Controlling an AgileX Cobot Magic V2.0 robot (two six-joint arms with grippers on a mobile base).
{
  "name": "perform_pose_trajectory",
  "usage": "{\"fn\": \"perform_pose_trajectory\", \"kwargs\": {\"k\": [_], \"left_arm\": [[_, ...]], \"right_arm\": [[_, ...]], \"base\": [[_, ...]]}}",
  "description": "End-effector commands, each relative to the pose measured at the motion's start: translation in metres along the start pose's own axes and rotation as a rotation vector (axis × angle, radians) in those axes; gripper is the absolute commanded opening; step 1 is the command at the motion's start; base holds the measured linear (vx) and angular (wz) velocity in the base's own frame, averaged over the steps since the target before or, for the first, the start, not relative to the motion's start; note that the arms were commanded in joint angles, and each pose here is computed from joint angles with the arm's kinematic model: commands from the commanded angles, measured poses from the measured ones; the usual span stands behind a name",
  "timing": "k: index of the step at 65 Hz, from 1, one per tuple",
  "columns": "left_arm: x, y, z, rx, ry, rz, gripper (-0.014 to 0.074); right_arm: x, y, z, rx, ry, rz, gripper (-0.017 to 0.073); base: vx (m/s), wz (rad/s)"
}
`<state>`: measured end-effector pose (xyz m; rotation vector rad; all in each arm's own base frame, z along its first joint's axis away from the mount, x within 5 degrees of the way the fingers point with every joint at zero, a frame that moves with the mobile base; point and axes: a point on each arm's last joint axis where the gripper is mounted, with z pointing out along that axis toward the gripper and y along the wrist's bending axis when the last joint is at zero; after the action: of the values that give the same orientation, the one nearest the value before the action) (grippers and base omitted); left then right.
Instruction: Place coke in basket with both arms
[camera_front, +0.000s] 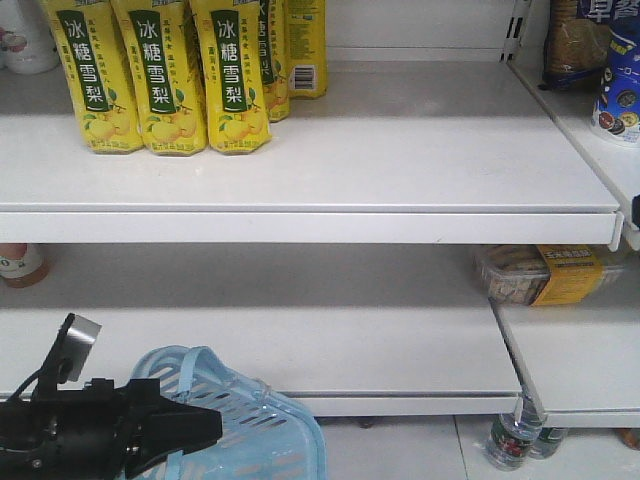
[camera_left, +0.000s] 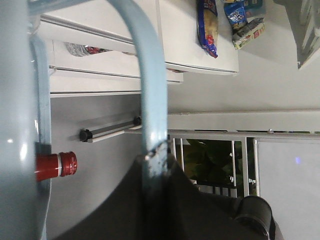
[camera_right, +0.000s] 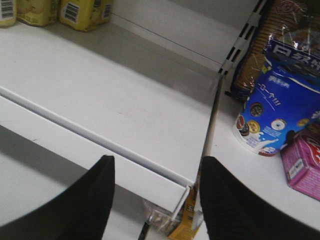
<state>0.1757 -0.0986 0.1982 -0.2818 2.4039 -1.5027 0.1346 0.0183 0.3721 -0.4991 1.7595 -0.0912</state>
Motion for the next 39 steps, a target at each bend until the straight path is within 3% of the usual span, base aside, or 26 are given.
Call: {"fn": "perform_pose_trajectory", "kwargs": {"k": [1, 9, 18, 39], "left_arm": [[-0.005, -0.023, -0.004, 0.160, -0.033, -0.027, -0.0006], [-0.005, -0.023, -0.004, 0.160, -0.033, -0.027, -0.0006], [-0.005, -0.023, -0.004, 0.160, -0.033, -0.027, -0.0006], [-0.005, -0.023, -0.004, 0.160, -0.033, -0.027, -0.0006]], "right_arm": [[-0.003, -0.006, -0.007, 0.073, -0.011, 0.023, 0.0371], [0.011, -0.006, -0.010, 0.119, 0.027, 0.032, 0.0371], [0.030, 0.000, -0.019, 0.166, 0.024, 0.096, 0.0371], [0.076, 0.030, -0.057, 0.197, -0.106, 0.160, 0.0371]], "base": [[0.00, 0.00], [0.00, 0.00], [0.00, 0.00], [0.00, 0.00]]}}
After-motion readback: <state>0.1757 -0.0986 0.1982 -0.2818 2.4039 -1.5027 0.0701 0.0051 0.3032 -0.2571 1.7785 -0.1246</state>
